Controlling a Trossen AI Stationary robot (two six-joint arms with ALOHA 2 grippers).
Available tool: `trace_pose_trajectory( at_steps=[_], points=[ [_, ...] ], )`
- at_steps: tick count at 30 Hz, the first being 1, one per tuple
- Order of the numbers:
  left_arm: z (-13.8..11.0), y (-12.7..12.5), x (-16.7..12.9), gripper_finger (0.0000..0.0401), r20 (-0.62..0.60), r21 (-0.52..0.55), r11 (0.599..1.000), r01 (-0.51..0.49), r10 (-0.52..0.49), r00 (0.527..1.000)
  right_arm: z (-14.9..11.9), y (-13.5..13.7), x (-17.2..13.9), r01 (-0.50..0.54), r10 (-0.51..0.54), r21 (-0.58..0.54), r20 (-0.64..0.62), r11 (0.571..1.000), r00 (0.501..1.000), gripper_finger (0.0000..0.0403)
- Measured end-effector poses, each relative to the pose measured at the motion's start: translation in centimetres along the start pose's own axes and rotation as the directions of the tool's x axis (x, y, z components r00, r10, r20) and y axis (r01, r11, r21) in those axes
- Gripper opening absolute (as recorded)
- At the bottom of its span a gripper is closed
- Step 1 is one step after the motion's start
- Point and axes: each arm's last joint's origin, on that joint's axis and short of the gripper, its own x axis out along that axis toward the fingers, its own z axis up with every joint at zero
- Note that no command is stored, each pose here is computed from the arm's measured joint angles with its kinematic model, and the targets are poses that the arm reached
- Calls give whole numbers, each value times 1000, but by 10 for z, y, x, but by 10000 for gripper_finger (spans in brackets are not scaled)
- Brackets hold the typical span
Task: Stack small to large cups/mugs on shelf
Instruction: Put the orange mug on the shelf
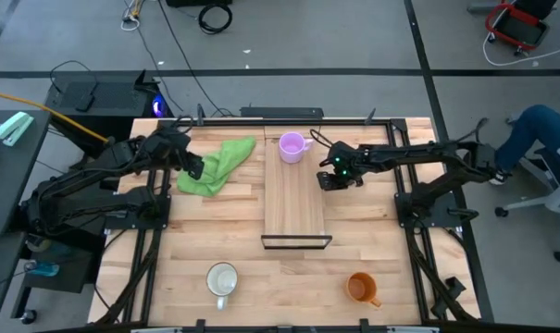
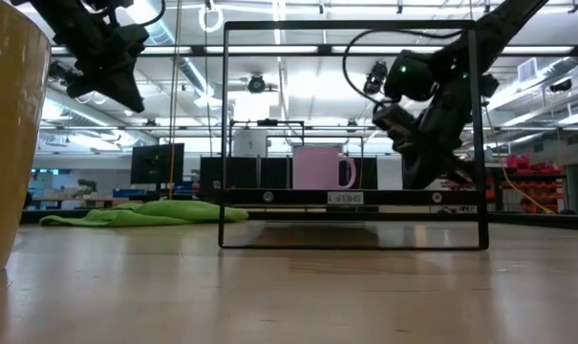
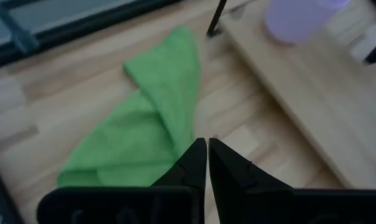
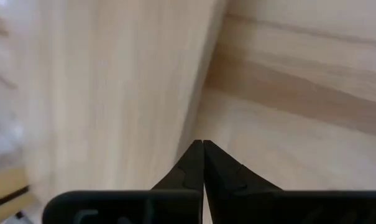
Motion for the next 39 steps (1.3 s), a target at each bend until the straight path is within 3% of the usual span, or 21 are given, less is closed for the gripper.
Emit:
trace_pose_trajectory(
  at_steps=[7, 14, 26, 39],
  points=[
    [-12, -1, -1, 32, -125, -58, 998, 13, -21, 992, -9, 9, -42, -130, 136, -86, 72, 988, 988, 10],
    [-21, -13, -4, 21, -185, 22, 995, 101, -95, 978, -23, 11, -82, -254, 276, -172, 118, 952, 954, 12],
    [-26, -21, -6, 28, -177, 52, 993, 110, -100, 979, -50, 6, -138, -514, 543, -263, 44, 816, 839, 14],
    [-25, -20, -6, 18, -146, 33, 996, 80, -74, 986, -81, 3, -164, -654, 655, -266, -98, 708, 749, 12]
  ],
)
